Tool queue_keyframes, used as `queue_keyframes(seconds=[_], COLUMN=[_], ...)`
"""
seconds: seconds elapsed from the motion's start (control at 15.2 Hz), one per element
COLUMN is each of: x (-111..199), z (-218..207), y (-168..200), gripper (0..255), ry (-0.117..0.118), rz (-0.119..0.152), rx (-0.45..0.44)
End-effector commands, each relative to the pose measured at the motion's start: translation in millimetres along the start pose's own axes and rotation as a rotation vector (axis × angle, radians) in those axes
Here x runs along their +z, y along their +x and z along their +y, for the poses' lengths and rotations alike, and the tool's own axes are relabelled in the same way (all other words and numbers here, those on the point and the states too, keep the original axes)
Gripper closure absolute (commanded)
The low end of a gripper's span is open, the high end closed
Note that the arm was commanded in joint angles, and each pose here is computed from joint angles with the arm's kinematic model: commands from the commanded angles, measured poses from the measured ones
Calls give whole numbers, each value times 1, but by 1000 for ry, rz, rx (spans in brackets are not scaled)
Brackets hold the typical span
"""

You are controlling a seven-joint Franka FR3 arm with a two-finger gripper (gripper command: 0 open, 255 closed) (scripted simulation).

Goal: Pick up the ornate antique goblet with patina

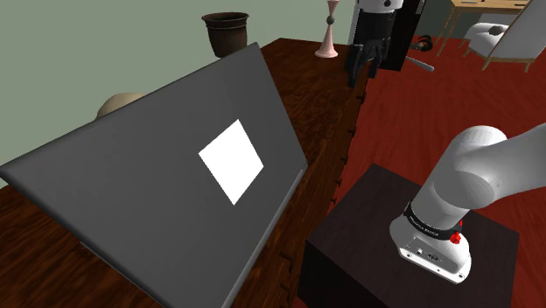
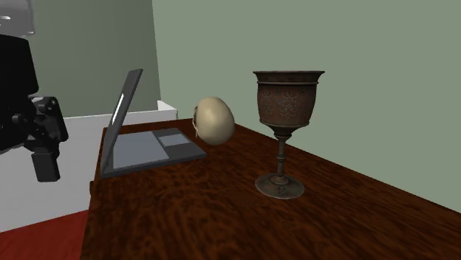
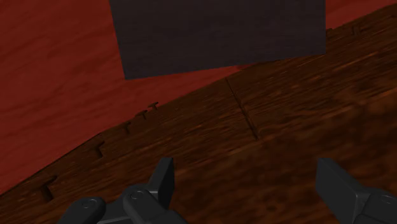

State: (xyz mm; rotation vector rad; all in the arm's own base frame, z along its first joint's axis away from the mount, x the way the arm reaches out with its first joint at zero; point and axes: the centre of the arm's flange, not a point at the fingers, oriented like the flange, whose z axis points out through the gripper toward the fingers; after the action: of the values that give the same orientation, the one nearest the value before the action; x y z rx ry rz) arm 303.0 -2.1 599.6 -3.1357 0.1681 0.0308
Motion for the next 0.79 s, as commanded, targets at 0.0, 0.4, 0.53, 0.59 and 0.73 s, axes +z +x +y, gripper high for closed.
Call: queue_keyframes(seconds=[0.0,0.4,0.53,0.59,0.73], x=[0,25,32,35,40], z=[0,-14,-19,-23,-29], y=[0,51,69,77,95], gripper=[0,0,0,0,0], ry=[0,32,43,49,59], rz=[0,143,191,215,263], rx=[0,-101,-135,-151,-185])
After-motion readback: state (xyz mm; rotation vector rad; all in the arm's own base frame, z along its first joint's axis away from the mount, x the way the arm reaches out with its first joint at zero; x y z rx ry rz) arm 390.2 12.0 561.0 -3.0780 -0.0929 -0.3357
